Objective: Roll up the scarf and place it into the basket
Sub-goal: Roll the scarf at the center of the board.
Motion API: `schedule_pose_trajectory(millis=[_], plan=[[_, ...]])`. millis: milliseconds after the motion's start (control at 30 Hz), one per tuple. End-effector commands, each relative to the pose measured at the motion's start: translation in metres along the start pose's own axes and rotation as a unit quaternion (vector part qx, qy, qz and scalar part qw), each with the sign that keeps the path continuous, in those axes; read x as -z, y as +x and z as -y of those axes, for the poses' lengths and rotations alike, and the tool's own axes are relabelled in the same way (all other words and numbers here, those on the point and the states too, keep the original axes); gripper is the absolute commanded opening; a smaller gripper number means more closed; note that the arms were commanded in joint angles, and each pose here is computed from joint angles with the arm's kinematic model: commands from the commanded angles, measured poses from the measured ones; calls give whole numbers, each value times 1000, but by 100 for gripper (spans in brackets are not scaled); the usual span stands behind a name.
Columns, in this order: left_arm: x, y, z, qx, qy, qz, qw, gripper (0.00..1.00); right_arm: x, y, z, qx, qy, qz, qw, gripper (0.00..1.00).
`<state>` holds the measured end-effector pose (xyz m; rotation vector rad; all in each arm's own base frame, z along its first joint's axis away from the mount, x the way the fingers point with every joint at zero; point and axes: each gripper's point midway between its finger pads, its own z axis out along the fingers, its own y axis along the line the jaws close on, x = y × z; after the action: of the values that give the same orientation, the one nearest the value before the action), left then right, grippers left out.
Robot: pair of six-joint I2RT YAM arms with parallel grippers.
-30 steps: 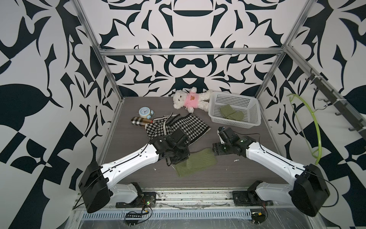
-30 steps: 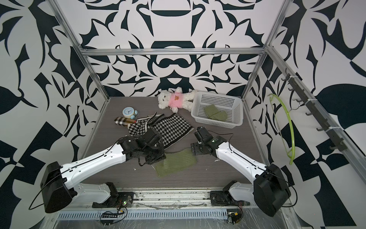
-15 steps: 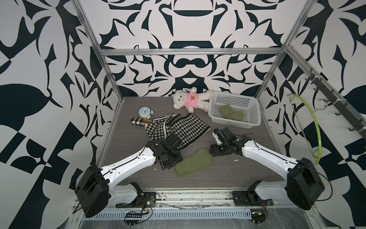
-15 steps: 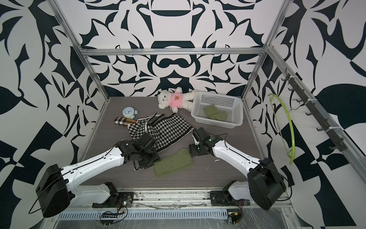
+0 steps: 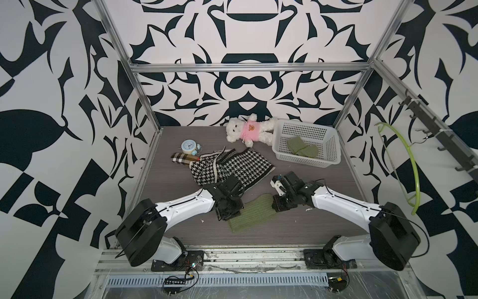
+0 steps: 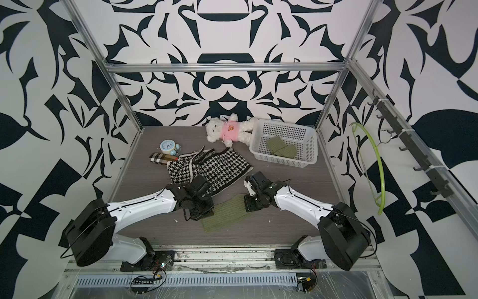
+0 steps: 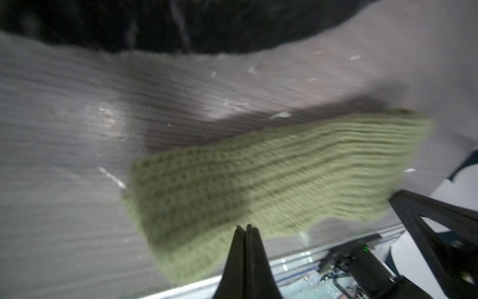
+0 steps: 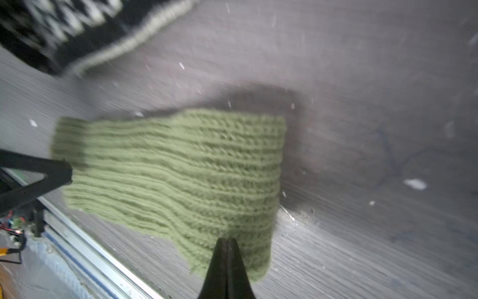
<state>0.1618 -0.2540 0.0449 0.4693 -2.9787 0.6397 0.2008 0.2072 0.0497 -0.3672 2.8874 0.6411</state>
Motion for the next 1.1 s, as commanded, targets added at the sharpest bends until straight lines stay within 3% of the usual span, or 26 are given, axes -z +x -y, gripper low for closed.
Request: schedule_pose_trajectory(millis=[0, 167, 333, 467, 500, 667, 767, 867, 1067], plan=[[-12, 15, -10, 2, -6, -28, 1000, 0, -16, 12, 10, -16, 12, -30, 999, 0], [-11, 28, -30, 10, -22, -47, 999, 0, -22, 10, 23, -15, 53, -40, 998, 0], [24, 21, 19, -52, 36, -26, 998, 0, 1, -9, 14, -6, 55, 3, 998, 0], [40, 13, 63, -98, 74, -15, 992, 40, 10, -11, 21, -15, 73, 20, 997, 36], [41, 11, 72, -109, 82, -14, 991, 44, 10, -9, 23, -19, 76, 20, 997, 43], [29, 1, 113, -143, 106, -28, 984, 46, -1, -6, 24, -22, 67, 6, 997, 49], [15, -3, 130, -149, 113, -43, 981, 37, -9, -1, 20, -25, 50, -9, 998, 48], [5, -5, 132, -148, 111, -50, 981, 35, -16, 10, 14, -28, 20, -28, 999, 44], [-11, -2, 120, -138, 100, -60, 983, 30, -21, 22, 25, -56, 25, -39, 997, 1]])
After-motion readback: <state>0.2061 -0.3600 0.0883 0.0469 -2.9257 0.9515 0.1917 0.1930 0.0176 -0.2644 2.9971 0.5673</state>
